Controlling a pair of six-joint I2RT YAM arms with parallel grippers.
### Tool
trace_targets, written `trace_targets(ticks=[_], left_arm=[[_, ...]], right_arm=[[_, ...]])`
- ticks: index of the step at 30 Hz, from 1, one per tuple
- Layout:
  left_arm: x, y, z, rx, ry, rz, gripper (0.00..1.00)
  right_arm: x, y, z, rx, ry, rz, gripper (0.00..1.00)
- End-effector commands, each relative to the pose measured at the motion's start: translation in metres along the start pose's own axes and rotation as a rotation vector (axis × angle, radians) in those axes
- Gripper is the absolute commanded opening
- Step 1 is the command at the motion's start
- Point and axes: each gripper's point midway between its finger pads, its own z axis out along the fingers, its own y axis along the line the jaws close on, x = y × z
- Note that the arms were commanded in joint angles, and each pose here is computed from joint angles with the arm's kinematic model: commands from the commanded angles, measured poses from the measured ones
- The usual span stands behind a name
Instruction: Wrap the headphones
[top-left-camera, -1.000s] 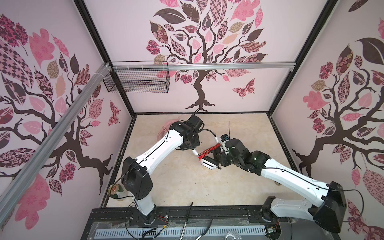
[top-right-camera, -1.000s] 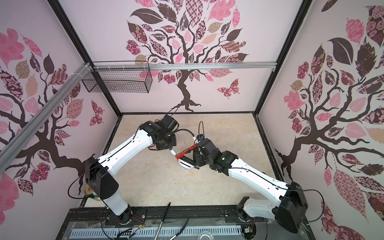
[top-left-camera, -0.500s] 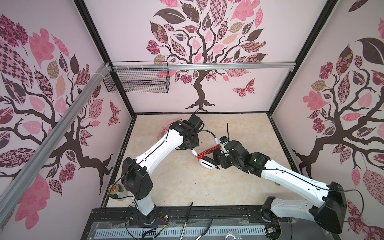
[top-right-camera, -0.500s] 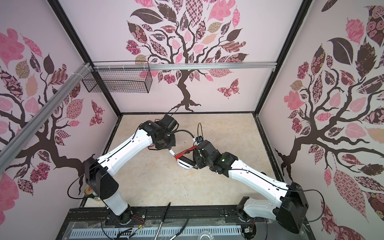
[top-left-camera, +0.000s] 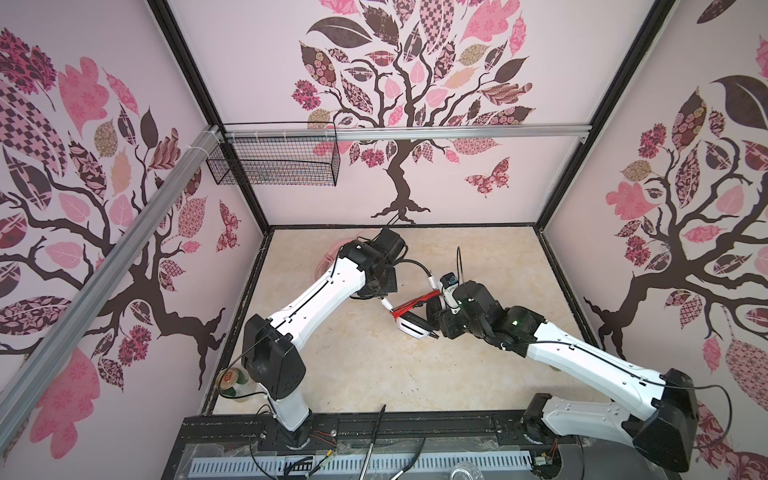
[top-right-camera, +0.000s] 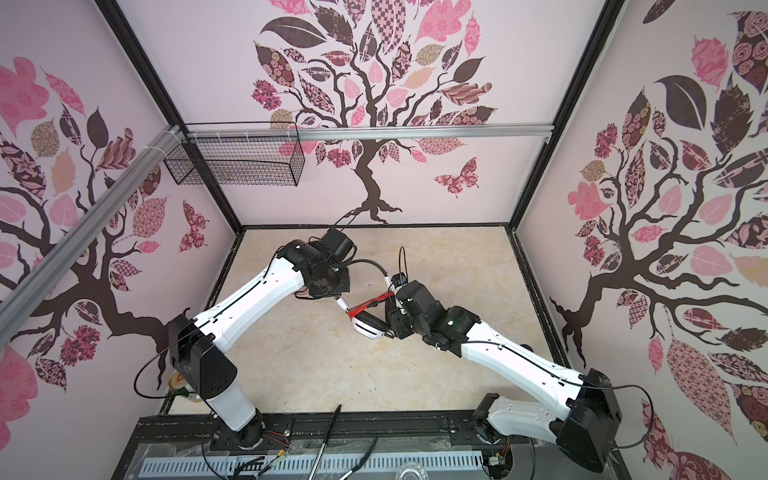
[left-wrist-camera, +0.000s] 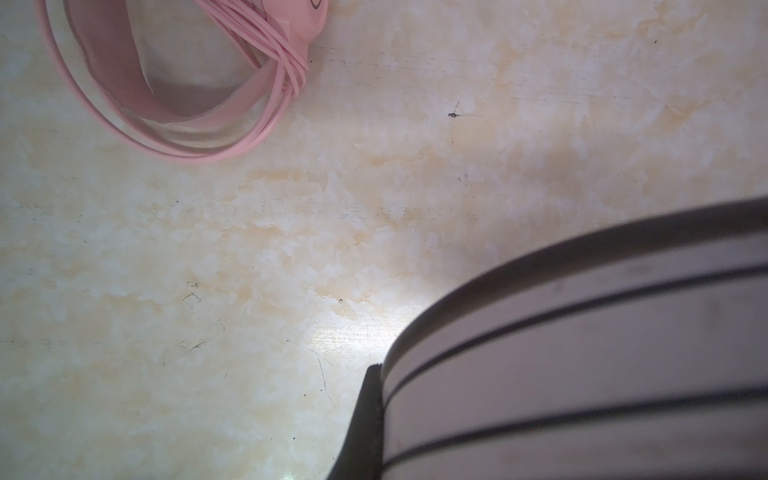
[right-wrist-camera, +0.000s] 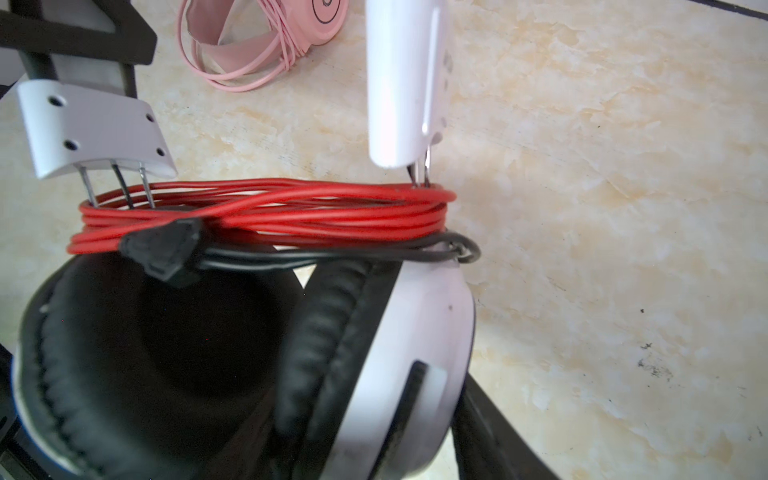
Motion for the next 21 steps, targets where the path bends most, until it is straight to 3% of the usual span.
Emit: trace_targets(ticks=[1, 7, 11, 16, 21], left_arm=[[-0.024, 0.008, -0.016, 0.034, -0.088, -0.063, 0.0], [-0.017, 0.001, -0.008, 0.076, -0.059, -0.07, 0.0], [-0.014, 0.004, 0.005, 0.066, -0.038, -0.083, 0.0], [-0.012, 0.003, 0.032, 0.076, 0.012, -0.114, 0.0], [-0.008, -0.016, 0.066, 0.122, 0.1, -0.135, 0.0]], right_arm=[[0.025, -0.007, -0.009, 0.01, 0.081, -0.019, 0.67], [0.026, 0.009, -0.013, -0.089, 0.077, -0.002, 0.82], [0.027, 0.01, -0.023, -0.107, 0.073, 0.034, 0.85], [0.02, -0.012, -0.054, -0.036, -0.005, 0.087, 0.88], [0.031, -0.034, -0.057, -0.105, 0.006, 0.26, 0.88]])
